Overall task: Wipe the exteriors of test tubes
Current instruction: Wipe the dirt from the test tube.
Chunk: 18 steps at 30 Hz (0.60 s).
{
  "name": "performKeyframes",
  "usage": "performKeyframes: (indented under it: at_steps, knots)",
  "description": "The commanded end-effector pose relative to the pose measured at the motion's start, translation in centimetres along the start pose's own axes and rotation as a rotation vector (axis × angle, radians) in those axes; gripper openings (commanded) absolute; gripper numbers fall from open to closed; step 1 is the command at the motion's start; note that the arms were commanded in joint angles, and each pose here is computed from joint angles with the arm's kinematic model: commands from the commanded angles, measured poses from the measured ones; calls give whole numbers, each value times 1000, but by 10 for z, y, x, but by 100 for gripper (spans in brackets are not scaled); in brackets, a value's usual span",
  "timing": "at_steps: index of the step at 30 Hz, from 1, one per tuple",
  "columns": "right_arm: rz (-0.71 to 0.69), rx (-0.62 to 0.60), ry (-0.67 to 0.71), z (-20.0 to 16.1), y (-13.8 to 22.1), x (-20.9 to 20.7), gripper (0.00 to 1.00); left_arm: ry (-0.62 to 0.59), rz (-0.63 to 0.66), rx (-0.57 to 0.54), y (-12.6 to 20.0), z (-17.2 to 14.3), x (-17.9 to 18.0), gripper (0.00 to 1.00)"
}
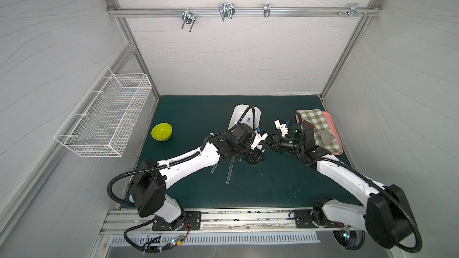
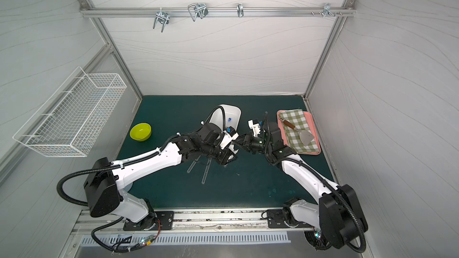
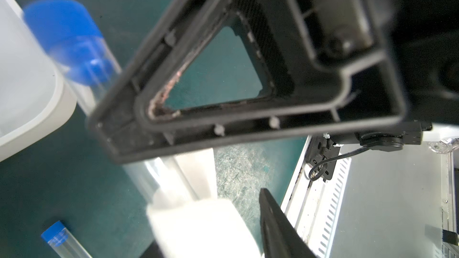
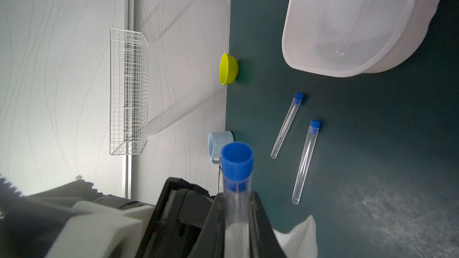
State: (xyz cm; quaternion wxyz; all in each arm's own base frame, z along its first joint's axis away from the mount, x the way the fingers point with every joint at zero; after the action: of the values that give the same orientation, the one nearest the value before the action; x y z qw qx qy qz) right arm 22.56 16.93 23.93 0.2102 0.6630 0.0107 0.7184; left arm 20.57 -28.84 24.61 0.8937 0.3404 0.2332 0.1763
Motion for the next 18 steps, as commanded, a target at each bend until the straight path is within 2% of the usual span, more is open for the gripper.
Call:
performKeyframes:
  at_steps: [1, 12, 18]
  knots:
    - [-19, -11, -27, 1, 2, -5, 7, -81, -1, -60, 16, 16, -10, 46]
    - [-137, 20, -60, 0, -7, -27, 6, -154, 93, 22, 5, 9, -13, 47]
    - [-130, 14, -69, 1, -12, -30, 6, -199, 103, 32, -3, 13, -25, 49]
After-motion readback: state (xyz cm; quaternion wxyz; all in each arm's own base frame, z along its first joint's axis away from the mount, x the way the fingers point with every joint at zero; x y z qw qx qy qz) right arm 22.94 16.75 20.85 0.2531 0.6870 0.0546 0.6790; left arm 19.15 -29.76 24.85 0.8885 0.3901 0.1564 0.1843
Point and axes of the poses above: each gripper's point midway between its finger pads, its own y axis back along the fingers, its own x axis along the line the jaws close on, z = x × y, the point moved 10 cm from there along y, back along the fingers, and after that the axes turned 6 degrees about -y, right-handed, at the moved point
